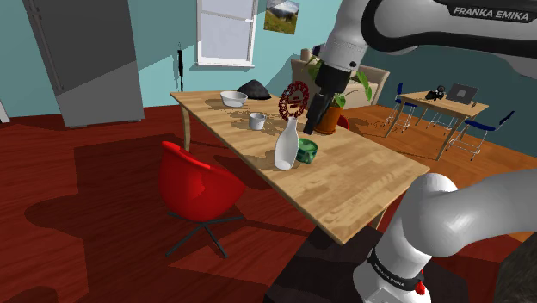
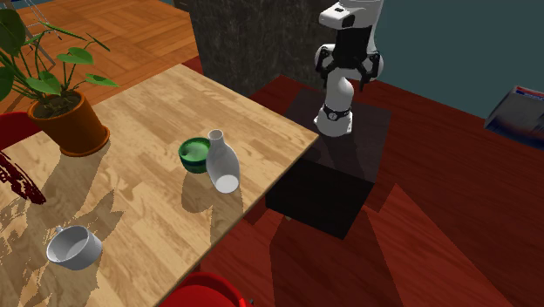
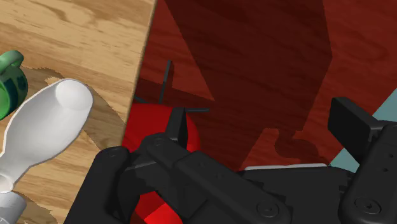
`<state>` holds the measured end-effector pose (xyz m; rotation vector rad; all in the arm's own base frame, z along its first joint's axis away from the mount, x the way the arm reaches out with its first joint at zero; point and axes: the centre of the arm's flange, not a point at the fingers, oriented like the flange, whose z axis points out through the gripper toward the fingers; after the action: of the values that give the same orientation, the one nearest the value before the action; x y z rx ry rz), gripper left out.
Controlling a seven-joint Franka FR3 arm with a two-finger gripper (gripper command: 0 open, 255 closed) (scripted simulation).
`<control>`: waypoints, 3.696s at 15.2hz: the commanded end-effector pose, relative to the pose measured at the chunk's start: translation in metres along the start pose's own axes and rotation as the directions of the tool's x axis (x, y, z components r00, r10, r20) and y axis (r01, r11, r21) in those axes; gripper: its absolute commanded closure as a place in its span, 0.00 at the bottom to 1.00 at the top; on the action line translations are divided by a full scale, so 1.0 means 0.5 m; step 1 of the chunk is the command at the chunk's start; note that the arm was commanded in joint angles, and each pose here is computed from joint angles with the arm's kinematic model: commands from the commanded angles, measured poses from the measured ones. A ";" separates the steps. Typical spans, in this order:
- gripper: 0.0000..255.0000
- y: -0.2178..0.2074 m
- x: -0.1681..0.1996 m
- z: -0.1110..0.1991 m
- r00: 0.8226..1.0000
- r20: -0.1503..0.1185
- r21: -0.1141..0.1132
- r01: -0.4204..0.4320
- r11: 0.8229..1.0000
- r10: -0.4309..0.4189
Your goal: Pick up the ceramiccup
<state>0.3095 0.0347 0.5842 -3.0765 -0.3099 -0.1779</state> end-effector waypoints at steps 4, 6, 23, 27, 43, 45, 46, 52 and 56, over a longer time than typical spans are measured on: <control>0.00 0.055 0.025 0.046 0.997 -0.009 -0.011 -0.074 0.997 0.074; 0.00 0.093 0.039 0.076 0.992 -0.016 -0.018 -0.123 0.992 0.123; 0.00 0.440 0.089 0.319 0.854 -0.084 -0.062 -0.518 0.853 0.513; 0.00 0.526 0.081 0.372 0.798 -0.103 -0.067 -0.601 0.797 0.593; 0.00 0.754 0.014 0.564 0.609 -0.154 -0.074 -0.792 0.606 0.778; 0.00 0.755 0.011 0.585 0.609 -0.154 -0.074 -0.792 0.606 0.778; 0.00 0.755 0.010 0.591 0.609 -0.154 -0.074 -0.792 0.606 0.778; 1.00 0.744 0.005 0.594 0.610 -0.155 -0.074 -0.792 0.606 0.777; 1.00 0.742 0.009 0.594 0.610 -0.155 -0.074 -0.792 0.606 0.777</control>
<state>0.4197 -0.3138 0.2790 -2.9525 1.1233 -0.3267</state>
